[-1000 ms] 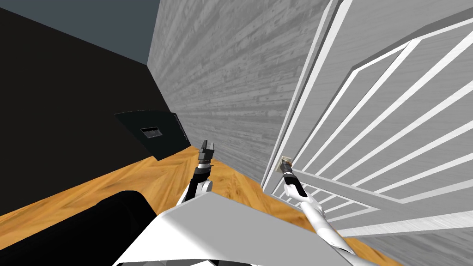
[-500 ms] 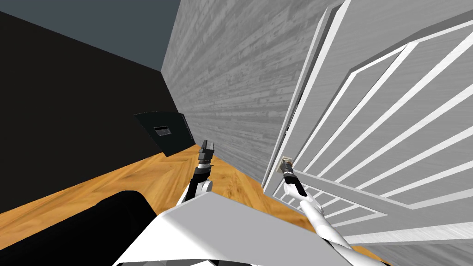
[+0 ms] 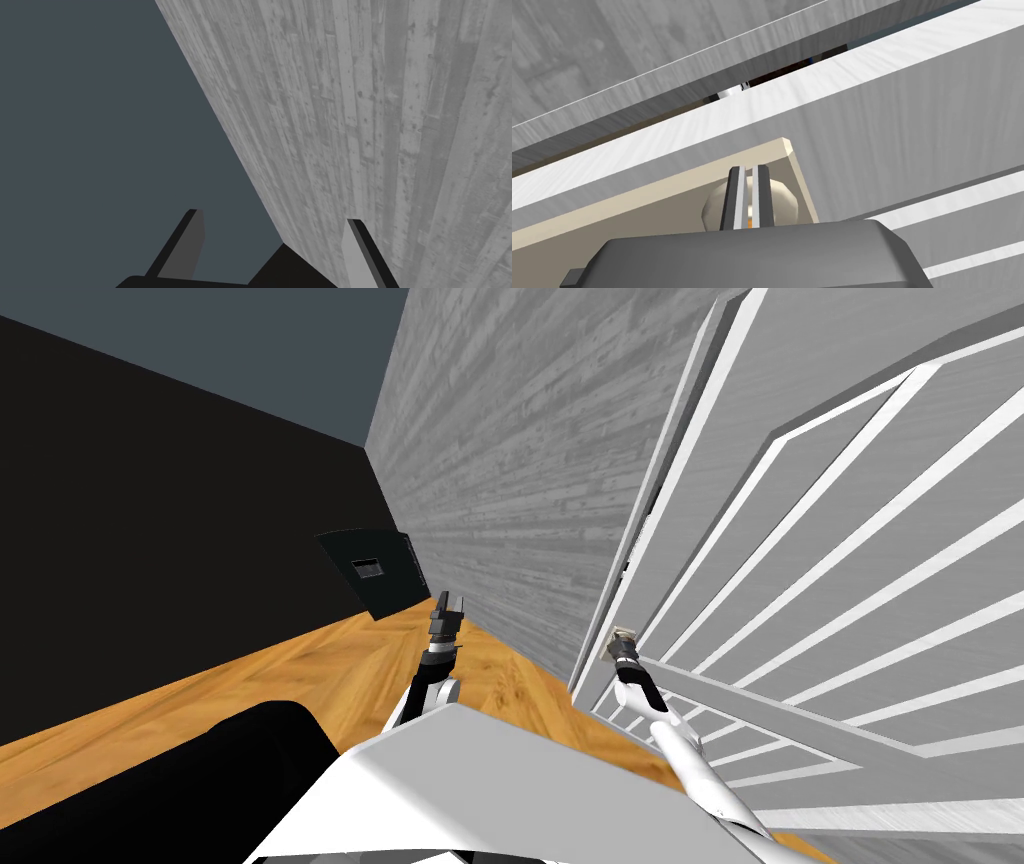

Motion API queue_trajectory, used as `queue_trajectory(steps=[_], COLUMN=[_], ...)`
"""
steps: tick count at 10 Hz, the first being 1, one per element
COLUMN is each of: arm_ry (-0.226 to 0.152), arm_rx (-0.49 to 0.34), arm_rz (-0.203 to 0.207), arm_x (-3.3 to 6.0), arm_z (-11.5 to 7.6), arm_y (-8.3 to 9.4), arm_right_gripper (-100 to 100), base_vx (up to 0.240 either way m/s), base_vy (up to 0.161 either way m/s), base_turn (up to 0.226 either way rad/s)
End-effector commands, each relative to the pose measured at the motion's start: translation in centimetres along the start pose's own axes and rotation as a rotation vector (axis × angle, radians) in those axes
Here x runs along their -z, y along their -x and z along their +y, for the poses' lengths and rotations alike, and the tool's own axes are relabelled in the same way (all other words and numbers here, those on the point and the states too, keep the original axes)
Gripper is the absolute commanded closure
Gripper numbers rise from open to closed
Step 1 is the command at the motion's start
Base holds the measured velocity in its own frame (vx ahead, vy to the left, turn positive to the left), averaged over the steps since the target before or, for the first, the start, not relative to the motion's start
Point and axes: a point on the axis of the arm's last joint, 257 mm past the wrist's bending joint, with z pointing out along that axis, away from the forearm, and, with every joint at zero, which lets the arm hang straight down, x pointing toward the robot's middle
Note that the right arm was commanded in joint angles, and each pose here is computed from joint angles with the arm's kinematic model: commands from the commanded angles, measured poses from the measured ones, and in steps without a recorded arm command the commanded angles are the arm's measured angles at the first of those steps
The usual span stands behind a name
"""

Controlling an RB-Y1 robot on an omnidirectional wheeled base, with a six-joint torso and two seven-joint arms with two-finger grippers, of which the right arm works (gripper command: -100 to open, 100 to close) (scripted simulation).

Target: Pull the door open

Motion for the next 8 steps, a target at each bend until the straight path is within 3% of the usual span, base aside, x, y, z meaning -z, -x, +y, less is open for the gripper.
queue_trajectory(steps=[1, 7, 8], arm_ry=[0.003, 0.015, 0.016], arm_rx=[-0.069, -0.365, -0.373], arm_rz=[-0.004, -0.021, -0.021], arm_x=[0.03, 0.22, 0.22], arm_z=[-0.1, -0.6, -0.6], arm_y=[-0.4, -2.0, -2.0], arm_right_gripper=[-100, -100, -100], base_vx=[-0.077, -0.095, -0.064], base_vy=[-0.019, -0.043, -0.032], base_turn=[0.105, 0.032, 0.012])
